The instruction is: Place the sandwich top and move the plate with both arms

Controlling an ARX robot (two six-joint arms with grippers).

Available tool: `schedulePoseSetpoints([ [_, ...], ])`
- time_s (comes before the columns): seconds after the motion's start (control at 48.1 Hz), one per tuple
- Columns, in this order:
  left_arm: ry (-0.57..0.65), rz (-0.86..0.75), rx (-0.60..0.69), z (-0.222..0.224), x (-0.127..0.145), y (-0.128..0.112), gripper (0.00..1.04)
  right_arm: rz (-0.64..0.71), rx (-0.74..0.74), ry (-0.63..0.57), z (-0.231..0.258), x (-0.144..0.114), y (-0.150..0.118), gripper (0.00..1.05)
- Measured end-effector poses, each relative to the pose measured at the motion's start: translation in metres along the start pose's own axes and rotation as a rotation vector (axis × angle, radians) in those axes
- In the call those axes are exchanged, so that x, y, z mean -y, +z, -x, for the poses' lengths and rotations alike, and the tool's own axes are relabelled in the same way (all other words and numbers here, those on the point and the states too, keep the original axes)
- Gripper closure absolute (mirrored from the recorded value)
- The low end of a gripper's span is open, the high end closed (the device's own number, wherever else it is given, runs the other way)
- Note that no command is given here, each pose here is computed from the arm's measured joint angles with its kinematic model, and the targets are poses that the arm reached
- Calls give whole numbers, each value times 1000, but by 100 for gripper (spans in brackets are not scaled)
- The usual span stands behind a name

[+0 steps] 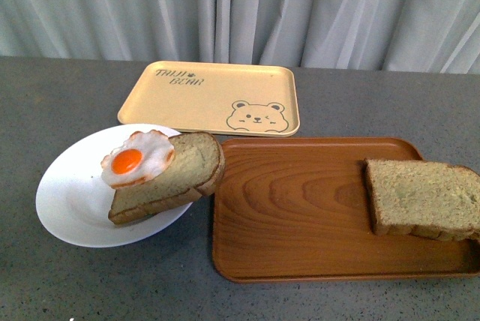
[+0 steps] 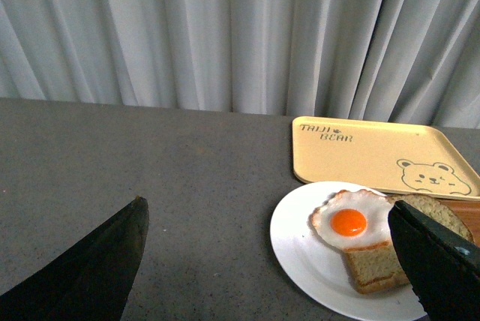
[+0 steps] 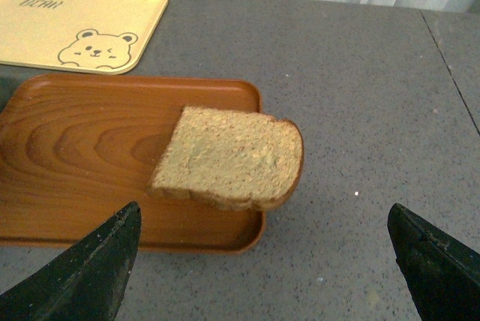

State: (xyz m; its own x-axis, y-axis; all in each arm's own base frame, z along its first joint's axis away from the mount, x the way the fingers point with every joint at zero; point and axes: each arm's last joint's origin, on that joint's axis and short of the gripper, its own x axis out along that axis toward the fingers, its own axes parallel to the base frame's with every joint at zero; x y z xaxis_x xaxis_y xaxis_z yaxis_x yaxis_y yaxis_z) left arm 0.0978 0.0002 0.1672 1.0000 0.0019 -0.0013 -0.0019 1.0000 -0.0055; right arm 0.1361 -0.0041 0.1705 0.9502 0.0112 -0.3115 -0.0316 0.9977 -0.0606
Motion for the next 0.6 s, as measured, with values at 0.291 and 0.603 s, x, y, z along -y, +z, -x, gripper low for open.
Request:
schedulePoseSetpoints([
  [0.291,0,0,0,0,0,0,9,-68,-54,23,-86,19,22,9],
  [0.603,0,0,0,0,0,0,9,-276,-254,33,-154,33,-13,9],
])
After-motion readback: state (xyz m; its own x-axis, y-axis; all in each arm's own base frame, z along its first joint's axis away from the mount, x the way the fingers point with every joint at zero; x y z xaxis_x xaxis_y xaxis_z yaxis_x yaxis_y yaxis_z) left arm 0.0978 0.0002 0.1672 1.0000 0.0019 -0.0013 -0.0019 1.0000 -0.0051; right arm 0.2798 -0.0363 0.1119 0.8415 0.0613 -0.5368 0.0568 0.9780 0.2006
